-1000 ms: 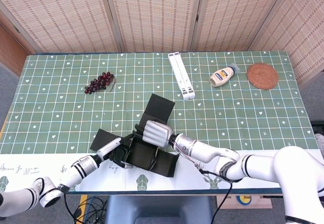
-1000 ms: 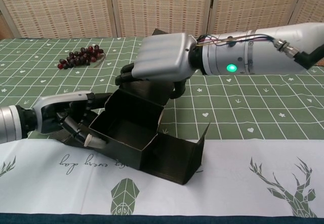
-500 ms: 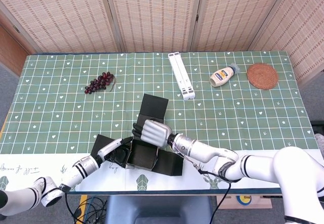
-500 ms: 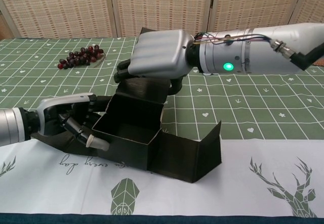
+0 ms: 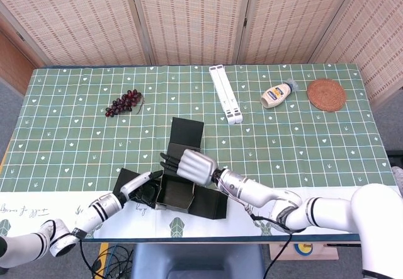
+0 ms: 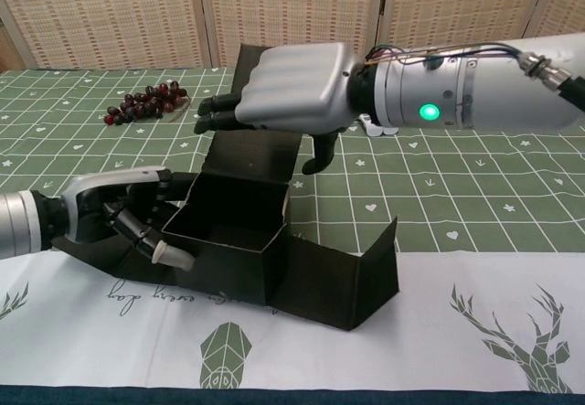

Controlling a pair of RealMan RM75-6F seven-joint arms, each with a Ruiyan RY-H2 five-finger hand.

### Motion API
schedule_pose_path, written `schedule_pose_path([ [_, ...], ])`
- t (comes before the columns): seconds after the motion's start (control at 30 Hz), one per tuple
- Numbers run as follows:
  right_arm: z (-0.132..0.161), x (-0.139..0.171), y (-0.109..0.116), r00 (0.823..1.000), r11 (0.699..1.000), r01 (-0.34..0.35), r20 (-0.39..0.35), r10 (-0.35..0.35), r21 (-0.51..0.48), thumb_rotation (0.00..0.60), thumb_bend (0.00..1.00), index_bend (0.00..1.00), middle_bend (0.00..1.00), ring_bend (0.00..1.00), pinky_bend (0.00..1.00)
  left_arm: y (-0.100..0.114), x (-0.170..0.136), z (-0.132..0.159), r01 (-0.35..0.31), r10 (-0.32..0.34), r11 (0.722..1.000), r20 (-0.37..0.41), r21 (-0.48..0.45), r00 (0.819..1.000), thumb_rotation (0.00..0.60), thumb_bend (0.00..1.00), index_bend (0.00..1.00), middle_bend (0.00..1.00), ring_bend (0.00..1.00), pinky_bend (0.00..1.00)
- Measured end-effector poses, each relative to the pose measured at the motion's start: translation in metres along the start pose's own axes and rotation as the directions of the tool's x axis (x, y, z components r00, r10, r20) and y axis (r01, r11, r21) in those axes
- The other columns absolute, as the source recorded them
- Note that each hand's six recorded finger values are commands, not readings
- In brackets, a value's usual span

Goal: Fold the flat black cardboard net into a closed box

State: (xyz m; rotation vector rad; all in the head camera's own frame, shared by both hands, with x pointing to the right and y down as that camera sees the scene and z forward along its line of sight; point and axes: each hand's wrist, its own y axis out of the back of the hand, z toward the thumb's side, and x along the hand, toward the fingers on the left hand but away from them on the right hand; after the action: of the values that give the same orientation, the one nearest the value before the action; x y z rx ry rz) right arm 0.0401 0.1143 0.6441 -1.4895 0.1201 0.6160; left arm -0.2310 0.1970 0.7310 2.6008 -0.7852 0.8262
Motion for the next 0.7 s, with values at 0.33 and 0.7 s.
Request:
schedule_pose_path([
  [0.33,-0.012,0.023,0.01,0.997,0.98,0.056,0.07,-0.043,-0.19,0.6,0.18,0.0,0.0,0.73,1.0,0.013,-0.009,0.008,-0.018,0.018,1.0,0.013,-0.009,1.0,0.6,0.09,0.23,0.18,0.54,0.68],
  [0.7,-0.049,0.077,0.004,0.959,0.935,0.164,0.271,-0.077,-0.315,0.6,0.21,0.0,0.0,0.73,1.0,0.044,-0.034,0.019,-0.059,0.06,0.995,0.019,-0.075,0.998,0.6,0.09,0.25,0.19,0.54,0.68],
])
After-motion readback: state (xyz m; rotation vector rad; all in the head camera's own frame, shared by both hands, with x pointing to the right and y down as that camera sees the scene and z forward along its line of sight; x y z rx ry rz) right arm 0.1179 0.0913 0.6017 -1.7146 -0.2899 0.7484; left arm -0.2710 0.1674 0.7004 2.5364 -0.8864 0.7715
